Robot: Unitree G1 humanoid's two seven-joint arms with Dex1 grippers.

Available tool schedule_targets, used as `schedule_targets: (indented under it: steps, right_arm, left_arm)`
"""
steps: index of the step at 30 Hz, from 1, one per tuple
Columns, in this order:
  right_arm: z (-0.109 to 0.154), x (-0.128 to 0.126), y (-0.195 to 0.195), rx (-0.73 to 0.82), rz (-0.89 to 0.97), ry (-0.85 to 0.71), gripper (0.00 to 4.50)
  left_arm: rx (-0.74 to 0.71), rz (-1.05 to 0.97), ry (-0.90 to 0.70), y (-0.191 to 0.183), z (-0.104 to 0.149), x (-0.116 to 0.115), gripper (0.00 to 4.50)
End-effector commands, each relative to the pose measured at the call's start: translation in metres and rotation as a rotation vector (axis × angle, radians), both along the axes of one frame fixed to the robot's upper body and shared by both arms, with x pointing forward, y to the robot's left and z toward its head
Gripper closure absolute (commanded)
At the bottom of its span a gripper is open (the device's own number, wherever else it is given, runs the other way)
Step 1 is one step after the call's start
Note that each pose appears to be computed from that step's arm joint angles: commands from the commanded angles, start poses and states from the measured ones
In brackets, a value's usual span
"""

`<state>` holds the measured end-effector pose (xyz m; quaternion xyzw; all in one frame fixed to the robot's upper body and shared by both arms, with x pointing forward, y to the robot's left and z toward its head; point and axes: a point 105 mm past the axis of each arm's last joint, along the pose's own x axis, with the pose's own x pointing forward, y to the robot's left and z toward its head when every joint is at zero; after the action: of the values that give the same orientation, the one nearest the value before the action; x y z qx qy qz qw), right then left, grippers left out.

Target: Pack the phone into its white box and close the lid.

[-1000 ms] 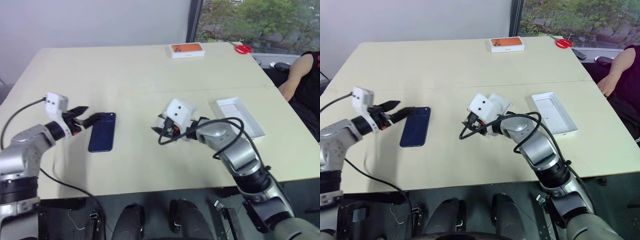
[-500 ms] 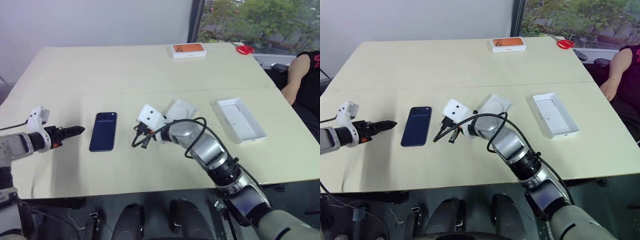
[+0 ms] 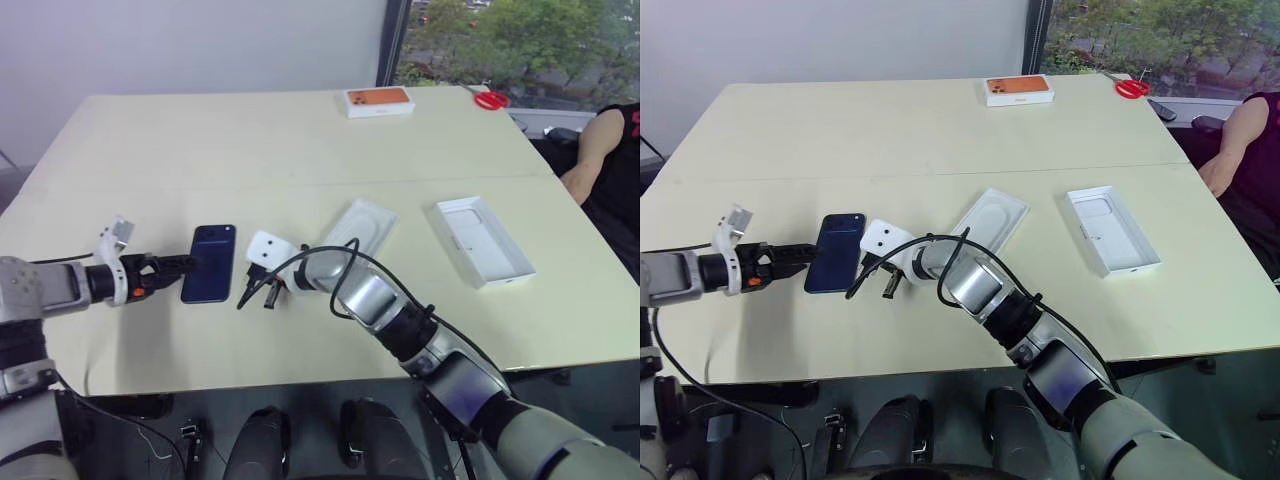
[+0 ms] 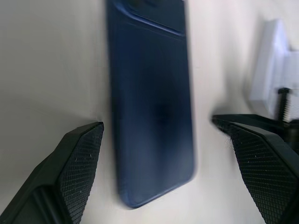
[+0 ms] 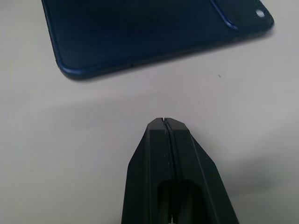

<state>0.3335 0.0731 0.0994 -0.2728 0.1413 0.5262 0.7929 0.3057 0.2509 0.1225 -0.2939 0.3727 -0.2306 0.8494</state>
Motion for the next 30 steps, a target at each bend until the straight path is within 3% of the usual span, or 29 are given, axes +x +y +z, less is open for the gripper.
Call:
schedule_targets:
  steps: [1,15,22,25,30]
  right_arm:
    - [0.008,-0.003,0.010,0.021,0.037,-0.022,4.49]
    - [0.006,-0.006,0.002,0.023,0.040,-0.031,4.49]
    - [0.006,-0.007,-0.001,0.024,0.035,-0.029,4.49]
    - [0.005,-0.007,-0.003,0.024,0.030,-0.028,4.50]
    - [0.006,-0.009,-0.004,0.029,0.026,-0.031,4.50]
  left_arm:
    - [-0.064,-0.077,0.051,-0.028,-0.014,-0.007,0.00]
    - [-0.165,-0.042,-0.010,-0.041,-0.007,0.001,0.00]
    - [-0.176,0.005,-0.025,-0.027,0.000,0.003,0.00]
    - [-0.161,-0.009,-0.013,-0.030,-0.003,0.001,0.89]
    - [-0.181,0.000,-0.022,-0.029,-0.001,0.002,3.27]
